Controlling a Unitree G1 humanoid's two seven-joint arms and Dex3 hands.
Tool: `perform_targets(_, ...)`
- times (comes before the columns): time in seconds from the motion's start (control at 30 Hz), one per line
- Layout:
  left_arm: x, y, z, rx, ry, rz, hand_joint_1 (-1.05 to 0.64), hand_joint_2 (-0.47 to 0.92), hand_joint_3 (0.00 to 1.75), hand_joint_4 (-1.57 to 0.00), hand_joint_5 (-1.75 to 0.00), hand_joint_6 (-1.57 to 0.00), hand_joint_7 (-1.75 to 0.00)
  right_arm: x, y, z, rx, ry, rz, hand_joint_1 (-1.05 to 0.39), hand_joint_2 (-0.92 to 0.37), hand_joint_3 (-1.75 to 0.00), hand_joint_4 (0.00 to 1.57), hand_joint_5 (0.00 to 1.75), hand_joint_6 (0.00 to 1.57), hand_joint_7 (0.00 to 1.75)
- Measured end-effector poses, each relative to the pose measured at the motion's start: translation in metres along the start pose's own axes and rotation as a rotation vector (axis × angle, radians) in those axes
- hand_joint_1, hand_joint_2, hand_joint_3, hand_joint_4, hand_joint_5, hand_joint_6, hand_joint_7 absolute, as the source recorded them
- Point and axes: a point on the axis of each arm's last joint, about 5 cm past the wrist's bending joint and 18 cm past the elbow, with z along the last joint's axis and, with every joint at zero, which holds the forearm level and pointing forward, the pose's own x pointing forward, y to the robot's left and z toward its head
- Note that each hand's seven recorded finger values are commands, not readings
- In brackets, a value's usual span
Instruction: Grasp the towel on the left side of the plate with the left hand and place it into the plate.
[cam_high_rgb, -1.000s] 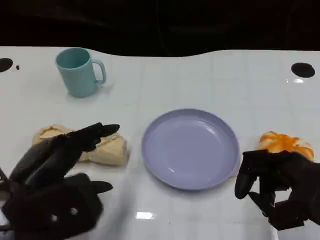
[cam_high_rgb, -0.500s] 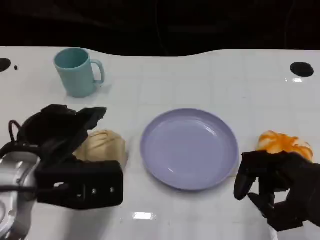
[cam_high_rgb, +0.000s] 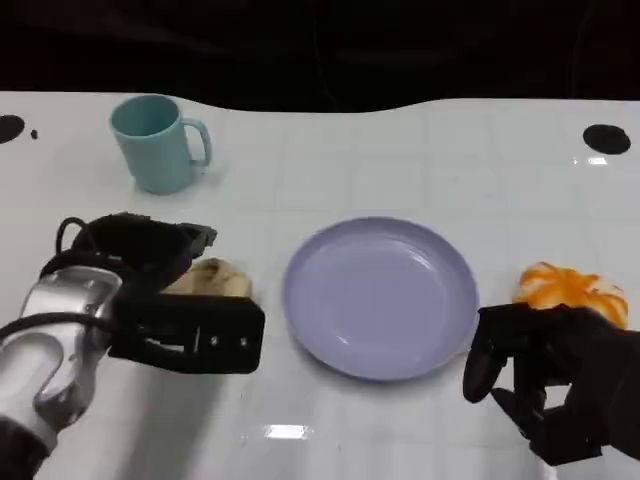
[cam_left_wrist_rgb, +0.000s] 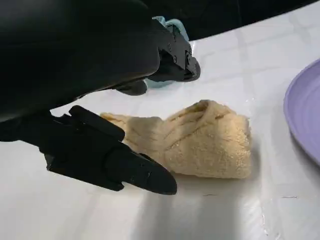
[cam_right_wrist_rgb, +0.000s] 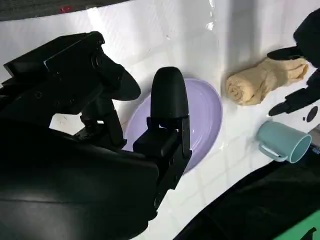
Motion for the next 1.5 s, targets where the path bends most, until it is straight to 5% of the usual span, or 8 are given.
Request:
perform_targets(0.5,0.037,-0.021,0.0,0.091,0.047,-0.114,-0.45,0.92,0.14,-0.77,-0.29,-0.73,-0.09,-0.002,-0.0002,0.001,-0.003,0.006,-0.003,-0.01,-0.54,-1.1,0.76,1.75,0.72,1.43)
perform_targets(0.67,0.04,-0.022,0.0,0.1,0.041,-0.105,-0.36,0.92,0.18,-0.72,-0.74,-0.88,-0.06,-0.002,-0.0002,0.001,-0.003,0.006,-0.004,-0.01,-0.54,-1.1,0.76,1.75,0.71,1.42)
perform_targets(0.87,0.036,-0.035,-0.002,0.024,-0.026,0.061,-0.24,0.92,0.08,-0.82,-1.69,-1.19,-0.19,-0.002,-0.0003,0.001,-0.003,0.004,-0.004,-0.01,-0.54,-1.11,0.76,1.75,0.71,1.43)
perform_targets(0.9,0.035,-0.038,-0.002,0.018,-0.037,0.093,-0.24,0.91,0.1,-0.83,-1.72,-1.18,-0.28,-0.002,-0.0003,0.001,-0.004,0.003,-0.005,-0.01,-0.54,-1.11,0.76,1.75,0.71,1.43)
perform_targets(0.97,0.034,-0.04,-0.003,0.011,-0.052,0.144,-0.2,0.92,0.15,-0.87,-1.74,-0.79,-1.29,-0.002,-0.0003,0.002,-0.004,0.002,-0.005,-0.01,-0.54,-1.11,0.76,1.75,0.71,1.43)
perform_targets(1.1,0.033,-0.043,-0.004,-0.02,-0.068,0.212,-0.2,0.92,0.21,-0.88,-1.75,-0.62,-1.72,-0.003,-0.0003,0.003,-0.006,-0.002,-0.006,0.0,-0.53,-1.11,0.76,1.75,0.71,1.43)
perform_targets(1.33,0.033,-0.025,-0.001,-0.13,-0.024,0.29,-0.24,0.9,0.23,-0.85,-1.75,-0.52,-1.7,-0.003,-0.0002,0.003,-0.006,-0.001,-0.006,0.0,-0.54,-1.11,0.76,1.75,0.71,1.43)
perform_targets(1.5,0.029,0.001,0.02,-0.157,-0.053,0.354,-0.26,0.9,0.21,-0.84,-1.75,-0.68,-1.14,-0.003,-0.0001,0.003,-0.006,-0.002,-0.005,-0.01,-0.53,-1.11,0.76,1.75,0.71,1.43)
